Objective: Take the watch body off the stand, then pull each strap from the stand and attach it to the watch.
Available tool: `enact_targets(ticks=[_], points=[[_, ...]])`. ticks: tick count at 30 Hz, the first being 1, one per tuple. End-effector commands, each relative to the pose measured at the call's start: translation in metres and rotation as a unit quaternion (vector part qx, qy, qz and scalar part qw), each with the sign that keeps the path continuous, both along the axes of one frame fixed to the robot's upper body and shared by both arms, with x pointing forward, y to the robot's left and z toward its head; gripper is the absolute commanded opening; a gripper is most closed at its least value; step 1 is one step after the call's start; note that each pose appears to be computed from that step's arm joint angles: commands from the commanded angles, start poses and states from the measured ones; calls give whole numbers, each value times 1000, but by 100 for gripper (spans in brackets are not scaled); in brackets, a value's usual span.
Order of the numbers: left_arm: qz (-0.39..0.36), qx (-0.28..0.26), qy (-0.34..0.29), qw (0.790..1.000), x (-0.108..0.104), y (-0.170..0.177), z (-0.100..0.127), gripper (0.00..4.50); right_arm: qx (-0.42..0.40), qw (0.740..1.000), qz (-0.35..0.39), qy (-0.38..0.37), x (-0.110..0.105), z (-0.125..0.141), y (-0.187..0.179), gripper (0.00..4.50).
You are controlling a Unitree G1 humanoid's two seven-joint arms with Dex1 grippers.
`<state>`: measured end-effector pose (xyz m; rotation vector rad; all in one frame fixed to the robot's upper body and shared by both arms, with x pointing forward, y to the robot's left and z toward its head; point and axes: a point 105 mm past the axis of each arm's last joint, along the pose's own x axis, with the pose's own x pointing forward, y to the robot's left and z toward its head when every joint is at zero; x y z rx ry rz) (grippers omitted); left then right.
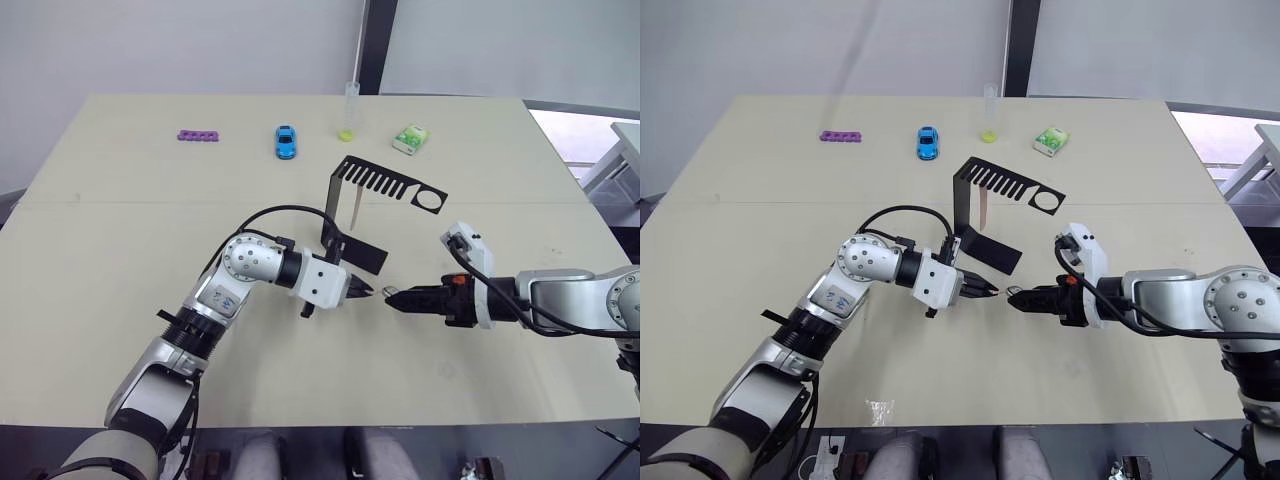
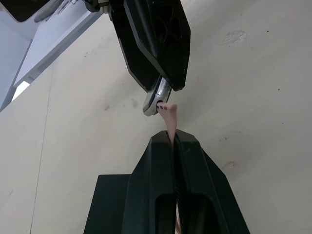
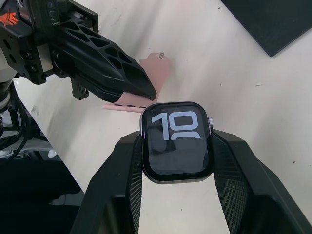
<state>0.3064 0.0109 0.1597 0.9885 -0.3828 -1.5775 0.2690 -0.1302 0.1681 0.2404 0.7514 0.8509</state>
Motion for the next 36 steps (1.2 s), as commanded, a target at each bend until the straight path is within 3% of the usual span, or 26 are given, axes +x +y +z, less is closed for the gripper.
enact_targets(ticks=[1,36], points=[[-22,-18,-25,999,-6,-12,14,0,25,999,39,-11,-9,12,13,155],[-19,-22,-28,999,-6,-13,15,0,35,998,42,3,-11,12,16,155]])
